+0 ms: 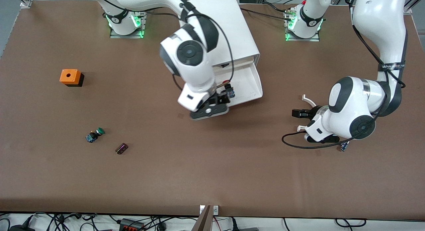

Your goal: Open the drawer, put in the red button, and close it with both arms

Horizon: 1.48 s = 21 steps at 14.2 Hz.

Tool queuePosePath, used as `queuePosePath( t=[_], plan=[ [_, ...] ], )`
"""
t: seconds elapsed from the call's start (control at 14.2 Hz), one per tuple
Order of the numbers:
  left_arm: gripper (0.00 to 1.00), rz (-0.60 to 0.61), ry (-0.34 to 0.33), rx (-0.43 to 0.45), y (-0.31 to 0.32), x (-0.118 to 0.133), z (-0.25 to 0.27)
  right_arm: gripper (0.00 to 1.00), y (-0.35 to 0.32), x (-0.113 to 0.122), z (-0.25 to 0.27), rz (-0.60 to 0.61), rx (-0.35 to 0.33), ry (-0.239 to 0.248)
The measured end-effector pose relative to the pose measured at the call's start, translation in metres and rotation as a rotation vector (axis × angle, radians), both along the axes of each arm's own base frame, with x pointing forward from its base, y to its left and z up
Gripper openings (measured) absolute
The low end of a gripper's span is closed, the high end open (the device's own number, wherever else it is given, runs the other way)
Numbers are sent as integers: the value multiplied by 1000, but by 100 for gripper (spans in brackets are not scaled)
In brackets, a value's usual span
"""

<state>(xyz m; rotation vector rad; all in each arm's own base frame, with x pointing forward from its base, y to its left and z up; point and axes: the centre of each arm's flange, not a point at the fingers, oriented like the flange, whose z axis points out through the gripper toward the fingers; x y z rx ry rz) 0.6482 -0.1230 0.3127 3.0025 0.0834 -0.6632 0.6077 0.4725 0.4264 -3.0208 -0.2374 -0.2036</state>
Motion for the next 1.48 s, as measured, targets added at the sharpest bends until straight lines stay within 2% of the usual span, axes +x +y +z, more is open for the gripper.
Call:
queuePosePath(
  t=[0.14, 0.28, 0.42, 0.56, 0.77, 1.13, 1.34, 1.48],
  plan=[
    [100, 60, -27, 7, -27, 0, -8, 100, -47, 24, 18, -63, -24, 12],
    [100, 117, -72, 21, -65, -2, -12, 100, -105, 49, 35, -73, -49, 29],
    [100, 156, -130, 23, -104, -5, -14, 100, -175, 70, 43, -27, -91, 85],
    [100, 184, -164, 25, -142, -13, -18, 100, -237, 83, 48, -33, -111, 140],
    [100, 177, -188, 25, -199, -36, -27, 100, -288, 89, 62, -74, -111, 168],
    [100, 175, -147, -5, -220, -56, -40, 100, -314, 88, 80, -108, -105, 170],
    [100, 157, -98, -29, -236, -76, -47, 100, -334, 89, 89, -136, -100, 164],
    [100, 155, -65, -45, -245, -89, -50, 100, -353, 86, 98, -160, -101, 180]
  ],
)
